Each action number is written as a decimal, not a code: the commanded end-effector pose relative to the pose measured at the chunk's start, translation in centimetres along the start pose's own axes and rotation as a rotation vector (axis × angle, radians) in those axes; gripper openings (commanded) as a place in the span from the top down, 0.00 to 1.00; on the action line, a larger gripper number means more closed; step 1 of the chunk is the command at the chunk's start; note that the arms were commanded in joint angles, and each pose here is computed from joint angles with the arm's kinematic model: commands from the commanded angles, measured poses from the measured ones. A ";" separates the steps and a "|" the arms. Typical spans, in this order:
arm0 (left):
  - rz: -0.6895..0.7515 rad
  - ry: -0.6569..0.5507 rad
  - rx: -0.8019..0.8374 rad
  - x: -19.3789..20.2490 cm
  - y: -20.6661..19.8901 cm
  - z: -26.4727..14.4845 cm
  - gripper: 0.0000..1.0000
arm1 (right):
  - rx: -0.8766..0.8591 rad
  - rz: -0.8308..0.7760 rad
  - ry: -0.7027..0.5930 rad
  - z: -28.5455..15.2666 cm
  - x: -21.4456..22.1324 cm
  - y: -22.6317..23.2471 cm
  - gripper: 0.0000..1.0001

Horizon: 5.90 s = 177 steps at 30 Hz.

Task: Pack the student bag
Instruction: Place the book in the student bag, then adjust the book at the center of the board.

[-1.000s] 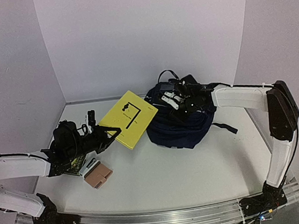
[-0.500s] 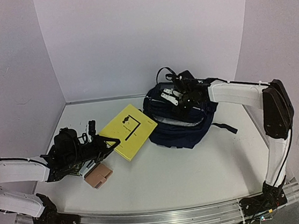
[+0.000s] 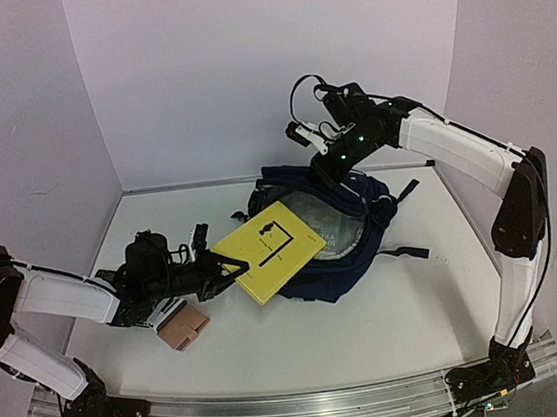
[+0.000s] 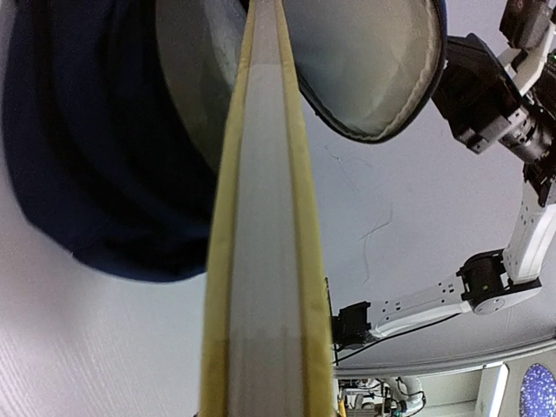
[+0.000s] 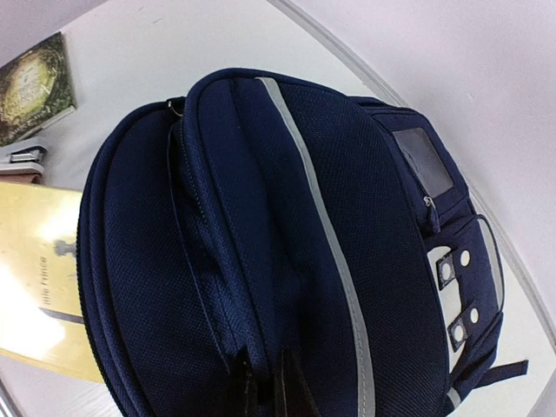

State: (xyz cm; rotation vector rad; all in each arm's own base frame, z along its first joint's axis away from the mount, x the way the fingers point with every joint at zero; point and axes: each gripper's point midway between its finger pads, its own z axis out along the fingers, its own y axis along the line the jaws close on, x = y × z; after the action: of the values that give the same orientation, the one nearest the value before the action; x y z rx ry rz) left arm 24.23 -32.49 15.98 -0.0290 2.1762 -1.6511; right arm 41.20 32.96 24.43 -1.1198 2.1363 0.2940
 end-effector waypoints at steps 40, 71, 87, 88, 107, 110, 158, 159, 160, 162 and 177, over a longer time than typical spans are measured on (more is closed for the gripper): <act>-0.091 -0.189 0.093 -11.1 -4.3 16.1 0.54 | -0.218 0.217 -0.195 -3.5 -3.4 0.7 1.00; 0.029 -0.299 -0.503 -9.0 0.6 3.5 0.22 | -0.137 0.262 -0.038 1.9 4.0 -5.1 1.00; -0.425 -0.596 -1.183 -4.2 13.7 -20.2 0.00 | -0.140 0.217 0.049 1.5 7.6 -4.5 0.20; -0.453 -0.615 -1.202 -3.7 14.2 -20.9 0.00 | -0.150 0.213 0.042 1.2 7.2 -4.0 0.16; -0.603 -0.606 -1.216 -5.0 22.4 -23.1 0.06 | -0.358 0.203 -0.078 -1.6 0.8 4.1 0.07; -0.555 -0.590 -1.172 -7.0 23.0 -21.7 0.19 | -0.375 0.212 -0.085 -1.8 0.5 4.5 0.07; -0.276 -0.384 -1.039 -24.0 28.2 -22.4 0.16 | -0.469 0.335 -0.102 17.6 -4.3 16.8 0.12; -0.254 -0.362 -1.012 -24.1 28.3 -21.8 0.18 | -0.455 0.338 -0.100 18.0 -4.0 16.6 0.12; -0.236 -0.339 -0.973 -24.3 28.4 -21.0 0.21 | -0.442 0.346 -0.098 18.5 -3.8 16.4 0.12; -0.208 -0.292 -0.908 -24.3 28.3 -19.6 0.26 | -0.424 0.371 -0.099 19.3 -3.5 15.7 0.14; -0.048 -0.028 -0.880 -20.5 26.1 -12.3 0.47 | -0.373 0.557 -0.151 25.8 -2.3 12.8 0.21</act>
State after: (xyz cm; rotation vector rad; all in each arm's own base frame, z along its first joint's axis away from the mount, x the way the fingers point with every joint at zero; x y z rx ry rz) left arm 47.35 -5.21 2.54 -0.4283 2.5825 -0.5422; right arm 42.61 53.30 4.60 -0.7206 2.3500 1.0088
